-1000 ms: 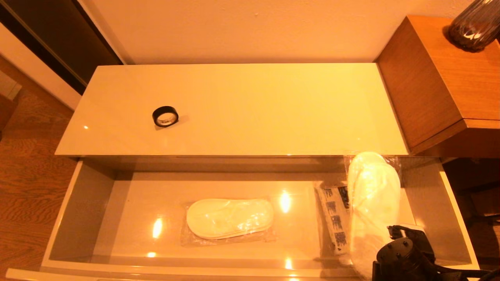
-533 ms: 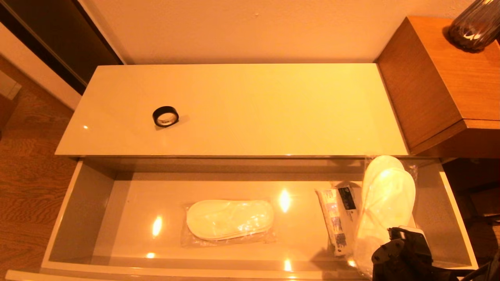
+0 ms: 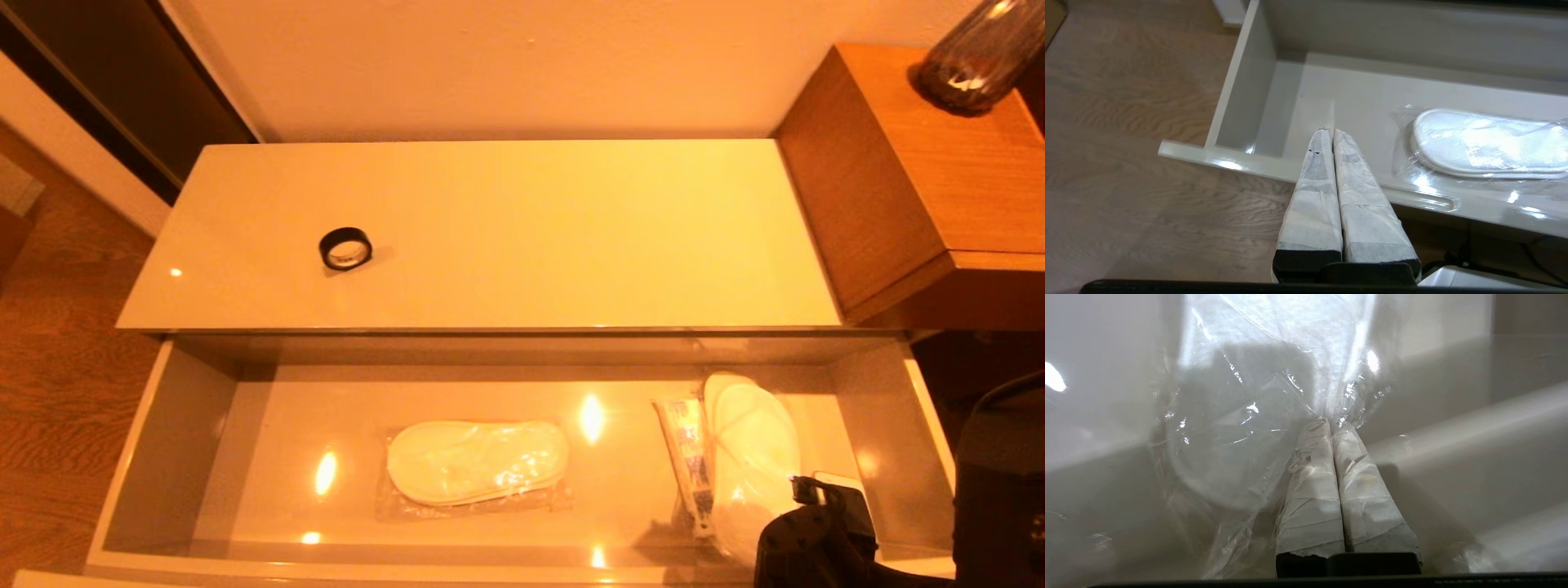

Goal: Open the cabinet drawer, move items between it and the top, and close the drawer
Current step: Place the disposable slippers on the table

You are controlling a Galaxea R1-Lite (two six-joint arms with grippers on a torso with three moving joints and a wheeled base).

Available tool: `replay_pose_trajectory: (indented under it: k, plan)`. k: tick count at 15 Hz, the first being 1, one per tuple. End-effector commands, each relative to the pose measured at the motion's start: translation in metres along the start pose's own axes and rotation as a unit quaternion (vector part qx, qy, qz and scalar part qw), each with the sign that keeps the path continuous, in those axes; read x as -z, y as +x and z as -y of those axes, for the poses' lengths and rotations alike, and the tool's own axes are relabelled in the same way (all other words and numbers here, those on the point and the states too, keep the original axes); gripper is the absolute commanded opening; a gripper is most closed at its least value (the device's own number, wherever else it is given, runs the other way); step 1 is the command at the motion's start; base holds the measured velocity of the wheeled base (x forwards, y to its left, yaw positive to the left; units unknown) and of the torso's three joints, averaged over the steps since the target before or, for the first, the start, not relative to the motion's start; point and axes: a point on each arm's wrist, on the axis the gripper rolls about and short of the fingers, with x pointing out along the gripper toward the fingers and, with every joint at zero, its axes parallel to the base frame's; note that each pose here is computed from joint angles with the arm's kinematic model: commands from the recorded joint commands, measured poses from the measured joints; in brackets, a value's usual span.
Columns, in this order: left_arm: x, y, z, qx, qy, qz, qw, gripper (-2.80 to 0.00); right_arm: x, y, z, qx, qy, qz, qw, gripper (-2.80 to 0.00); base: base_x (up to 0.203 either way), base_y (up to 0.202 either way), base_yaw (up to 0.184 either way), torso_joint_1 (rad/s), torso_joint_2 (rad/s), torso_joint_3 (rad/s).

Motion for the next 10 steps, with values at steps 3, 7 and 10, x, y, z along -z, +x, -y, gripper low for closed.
replay_pose_trajectory:
  k: [3,7,10]
  plan:
    - [0.001,-0.003,0.0,0.0,0.0,0.018,0.9998,-2.8,-0.018,0.009,0.015,0.03,0.011,0.012,0.999,-2.8,0.0,0.0,0.0,0.003,0.02,0.0]
    - [0.001,-0.003,0.0,0.0,0.0,0.018,0.9998,-2.8,-0.024,0.009,0.021,0.038,0.015,0.018,0.999,0.0,0.0,0.0,0.0,0.0,0.0,0.0]
    - [0.001,-0.003,0.0,0.0,0.0,0.018,0.9998,-2.8,-0.034,0.001,0.021,0.024,0.021,0.038,0.999,0.0,0.0,0.0,0.0,0.0,0.0,0.0]
